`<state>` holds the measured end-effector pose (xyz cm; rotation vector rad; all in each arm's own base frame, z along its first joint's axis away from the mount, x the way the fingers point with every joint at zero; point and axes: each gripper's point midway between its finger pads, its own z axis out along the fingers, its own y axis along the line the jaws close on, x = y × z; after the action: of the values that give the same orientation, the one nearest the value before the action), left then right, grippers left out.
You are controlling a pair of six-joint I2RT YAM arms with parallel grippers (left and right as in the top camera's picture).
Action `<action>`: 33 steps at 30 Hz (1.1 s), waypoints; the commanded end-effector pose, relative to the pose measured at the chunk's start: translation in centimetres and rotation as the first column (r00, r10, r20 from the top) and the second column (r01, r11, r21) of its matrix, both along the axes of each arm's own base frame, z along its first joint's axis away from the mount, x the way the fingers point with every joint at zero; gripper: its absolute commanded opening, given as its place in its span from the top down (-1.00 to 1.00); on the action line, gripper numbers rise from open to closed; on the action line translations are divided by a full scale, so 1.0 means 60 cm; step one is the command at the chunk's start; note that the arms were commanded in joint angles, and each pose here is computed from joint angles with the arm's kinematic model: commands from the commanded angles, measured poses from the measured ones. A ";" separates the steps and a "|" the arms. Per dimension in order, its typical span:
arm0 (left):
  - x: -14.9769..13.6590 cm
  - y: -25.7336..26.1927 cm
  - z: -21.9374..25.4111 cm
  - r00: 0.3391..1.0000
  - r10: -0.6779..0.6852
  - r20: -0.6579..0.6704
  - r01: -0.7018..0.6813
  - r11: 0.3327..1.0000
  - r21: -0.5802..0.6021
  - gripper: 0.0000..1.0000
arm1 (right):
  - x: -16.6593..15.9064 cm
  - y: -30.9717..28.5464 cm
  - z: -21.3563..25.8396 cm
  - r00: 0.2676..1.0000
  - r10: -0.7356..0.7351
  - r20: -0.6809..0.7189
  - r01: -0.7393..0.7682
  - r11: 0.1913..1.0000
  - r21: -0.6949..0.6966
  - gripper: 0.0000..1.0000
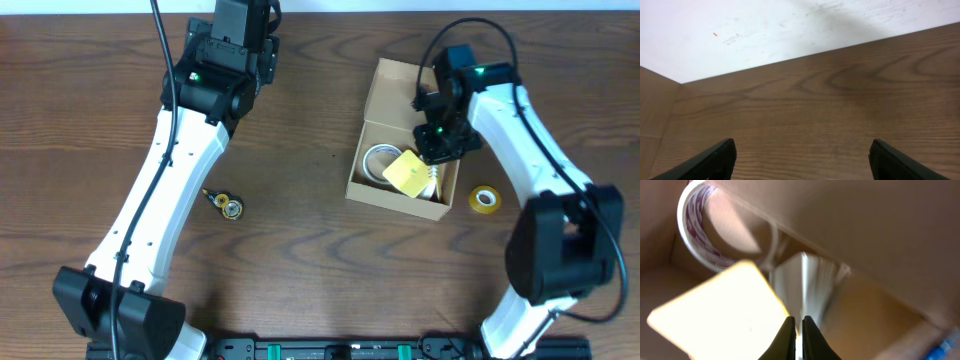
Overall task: Pack container
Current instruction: 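Push the notepad down into the box with the right gripper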
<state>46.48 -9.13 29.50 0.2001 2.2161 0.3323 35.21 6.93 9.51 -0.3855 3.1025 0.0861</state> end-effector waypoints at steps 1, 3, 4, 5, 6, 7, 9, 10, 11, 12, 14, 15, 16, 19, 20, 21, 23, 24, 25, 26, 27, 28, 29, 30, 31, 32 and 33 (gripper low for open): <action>0.000 -0.001 0.027 0.999 0.000 0.038 0.001 0.999 -0.033 -0.71 | 0.007 -0.025 0.062 0.995 -0.041 0.089 0.044 0.998 -0.038 0.86; 0.000 -0.001 0.027 0.999 0.000 0.039 0.001 0.999 -0.033 -0.71 | -0.014 -0.033 0.081 0.996 -0.053 0.067 0.056 0.998 -0.042 0.85; 0.000 -0.001 0.027 0.999 0.000 0.039 0.001 0.999 -0.033 -0.71 | -0.026 -0.037 0.087 0.997 -0.061 0.049 0.063 0.997 -0.049 0.85; 0.001 -0.002 0.028 0.999 0.000 0.043 0.002 0.999 -0.035 -0.71 | -0.035 -0.038 0.089 0.998 -0.061 0.032 0.063 0.997 -0.052 0.85; 0.002 -0.002 0.029 0.999 0.000 0.046 0.002 0.999 -0.036 -0.70 | -0.037 -0.038 0.089 0.998 -0.061 0.027 0.063 0.997 -0.053 0.85; 0.002 -0.002 0.030 0.999 0.000 0.047 0.002 0.999 -0.036 -0.70 | -0.039 -0.039 0.088 0.998 -0.064 0.021 0.065 0.996 -0.054 0.85; 0.002 -0.002 0.030 0.999 0.000 0.046 0.002 0.999 -0.036 -0.71 | -0.041 -0.039 0.088 0.998 -0.064 0.018 0.065 0.996 -0.055 0.78; 0.002 -0.002 0.030 0.999 0.000 0.046 0.002 0.999 -0.036 -0.70 | -0.041 -0.039 0.088 0.998 -0.064 0.018 0.065 0.996 -0.055 0.67; 0.002 -0.002 0.030 0.999 0.000 0.046 0.002 0.999 -0.036 -0.70 | -0.041 -0.039 0.088 0.998 -0.064 0.018 0.065 0.996 -0.055 0.33; 0.002 -0.002 0.030 0.999 0.000 0.046 0.002 0.999 -0.036 -0.70 | -0.041 -0.039 0.088 0.998 -0.064 0.018 0.065 0.996 -0.054 -0.09; 0.002 -0.002 0.030 0.999 0.000 0.047 0.002 0.999 -0.036 -0.70 | -0.042 -0.039 0.088 0.998 -0.064 0.014 0.065 0.996 -0.055 -0.43; 0.002 -0.002 0.030 0.999 0.000 0.047 0.002 0.999 -0.036 -0.70 | -0.043 -0.037 0.088 0.998 -0.065 0.011 0.065 0.997 -0.050 -0.54; 0.002 -0.002 0.030 0.999 0.000 0.048 0.002 0.999 -0.036 -0.70 | -0.044 -0.035 0.088 0.998 -0.064 0.009 0.065 0.997 -0.043 -0.54; 0.002 -0.002 0.030 0.999 0.000 0.048 0.002 0.999 -0.036 -0.70 | -0.044 -0.033 0.088 0.998 -0.063 0.008 0.063 0.997 -0.036 -0.36; 0.002 -0.002 0.030 0.999 0.000 0.048 0.002 0.999 -0.036 -0.70 | -0.044 -0.031 0.088 0.998 -0.062 0.007 0.062 0.998 -0.031 -0.25; 0.002 -0.002 0.030 0.999 0.000 0.048 0.002 0.999 -0.036 -0.70 | -0.044 -0.029 0.088 0.998 -0.062 0.007 0.062 0.998 -0.024 -0.15; 0.002 -0.002 0.030 0.999 0.000 0.048 0.002 0.999 -0.036 -0.71 | -0.043 -0.027 0.088 0.998 -0.062 0.009 0.062 0.998 -0.018 -0.09; 0.002 -0.002 0.030 0.999 0.000 0.048 0.002 0.999 -0.036 -0.71 | -0.042 -0.026 0.088 0.998 -0.061 0.011 0.061 0.998 -0.017 -0.05; 0.002 -0.002 0.030 0.999 0.000 0.048 0.002 0.999 -0.036 -0.71 | -0.042 -0.025 0.088 0.998 -0.059 0.011 0.059 0.998 -0.014 -0.04; 0.002 -0.002 0.030 0.999 0.000 0.048 0.002 0.999 -0.037 -0.70 | -0.043 -0.019 0.086 0.999 -0.053 0.006 0.053 0.999 -0.007 -0.04; 0.002 -0.002 0.030 0.999 0.000 0.048 0.002 0.999 -0.037 -0.70 | -0.044 -0.016 0.083 0.999 -0.047 0.002 0.047 0.999 -0.008 -0.07; 0.002 -0.002 0.030 0.999 0.000 0.048 0.002 0.999 -0.037 -0.70 | -0.046 -0.013 0.079 0.999 -0.041 -0.005 0.041 0.999 -0.009 -0.08; 0.002 -0.002 0.030 0.999 0.000 0.048 0.002 0.999 -0.037 -0.70 | -0.049 -0.010 0.072 0.999 -0.035 -0.013 0.035 0.999 -0.011 -0.09; 0.002 -0.003 0.030 0.999 -0.001 0.048 0.003 0.999 -0.038 -0.71 | -0.050 -0.009 0.068 0.999 -0.033 -0.016 0.033 0.999 -0.012 -0.09; 0.002 -0.004 0.030 0.999 -0.005 0.047 0.007 0.999 -0.041 -0.71 | -0.050 -0.007 0.062 0.999 -0.031 -0.018 0.030 0.999 -0.012 -0.09; 0.002 -0.004 0.030 0.999 -0.005 0.047 0.007 0.999 -0.041 -0.71 | -0.052 -0.006 0.055 0.999 -0.032 -0.021 0.032 0.999 -0.012 -0.09; 0.002 -0.004 0.030 0.999 -0.005 0.047 0.007 0.999 -0.041 -0.70 | -0.052 -0.006 0.052 0.999 -0.032 -0.021 0.032 0.999 -0.012 -0.08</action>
<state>46.70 -9.46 29.71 0.2026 2.2047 0.3100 32.72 6.14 13.61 -0.3243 3.1016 0.0562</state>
